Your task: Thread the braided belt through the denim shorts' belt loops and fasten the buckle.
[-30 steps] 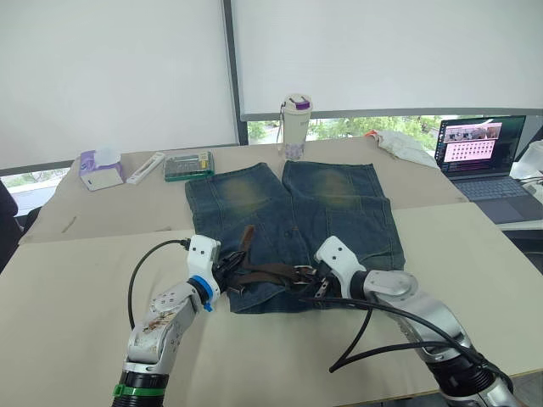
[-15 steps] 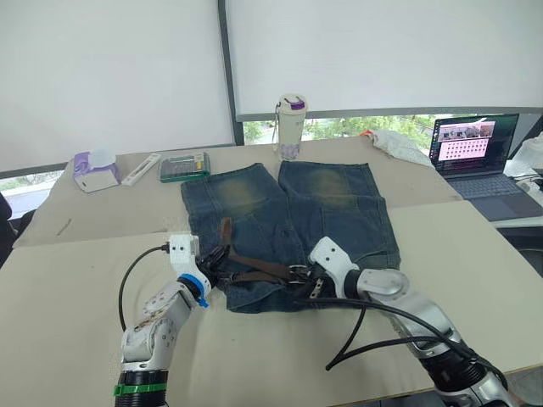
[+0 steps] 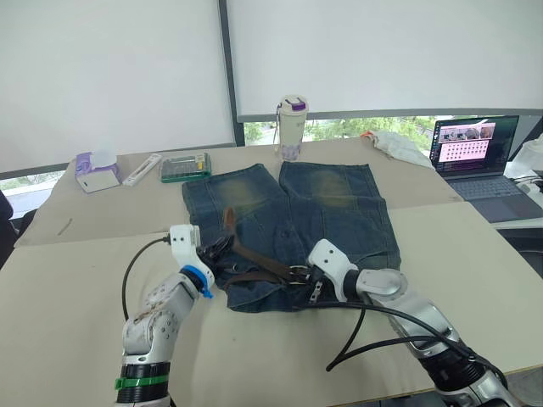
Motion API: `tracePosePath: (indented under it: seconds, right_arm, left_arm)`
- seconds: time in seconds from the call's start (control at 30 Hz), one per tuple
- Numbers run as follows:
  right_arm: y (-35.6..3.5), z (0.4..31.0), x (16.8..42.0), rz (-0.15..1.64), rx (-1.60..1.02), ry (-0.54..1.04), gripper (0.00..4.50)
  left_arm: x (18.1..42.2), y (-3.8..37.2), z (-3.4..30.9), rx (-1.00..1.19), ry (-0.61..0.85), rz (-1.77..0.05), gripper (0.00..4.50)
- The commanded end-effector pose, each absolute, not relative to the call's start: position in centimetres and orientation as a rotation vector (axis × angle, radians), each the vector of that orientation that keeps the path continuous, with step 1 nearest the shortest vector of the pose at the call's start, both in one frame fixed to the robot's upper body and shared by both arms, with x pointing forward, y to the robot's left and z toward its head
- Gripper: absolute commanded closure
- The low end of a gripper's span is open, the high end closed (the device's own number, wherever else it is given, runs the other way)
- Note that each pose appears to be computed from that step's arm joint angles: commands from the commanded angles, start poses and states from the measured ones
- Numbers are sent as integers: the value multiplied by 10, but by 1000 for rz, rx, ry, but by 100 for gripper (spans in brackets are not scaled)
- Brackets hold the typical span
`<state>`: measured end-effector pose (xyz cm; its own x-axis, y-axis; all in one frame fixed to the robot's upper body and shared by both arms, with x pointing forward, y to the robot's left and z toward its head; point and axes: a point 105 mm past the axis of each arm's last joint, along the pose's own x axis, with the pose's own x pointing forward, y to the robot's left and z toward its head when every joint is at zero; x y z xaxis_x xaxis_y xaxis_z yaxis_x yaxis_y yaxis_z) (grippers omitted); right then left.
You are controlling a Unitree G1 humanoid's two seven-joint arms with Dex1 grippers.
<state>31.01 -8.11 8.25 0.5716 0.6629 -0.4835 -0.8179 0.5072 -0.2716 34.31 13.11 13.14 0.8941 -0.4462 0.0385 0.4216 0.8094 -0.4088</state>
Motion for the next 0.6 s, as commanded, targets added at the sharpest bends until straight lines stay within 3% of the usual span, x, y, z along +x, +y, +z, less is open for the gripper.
tracePosePath:
  seconds: [0.03,0.13,0.27,0.37,0.6]
  right_arm:
    - [-93,43,301,912,-528,499,447]
    - [-91,40,300,923,-541,504,447]
    - [-88,38,297,932,-543,505,447]
    - [-87,37,296,939,-543,506,447]
    - [-86,35,290,952,-533,512,447]
  left_arm:
    - [342,105,176,-454,-43,-599,450]
    - [337,72,197,-487,-48,-744,450]
    - [325,29,193,-429,41,-937,450]
    - [327,9,182,-366,85,-992,450]
    - [328,-26,194,-418,81,-1130,450]
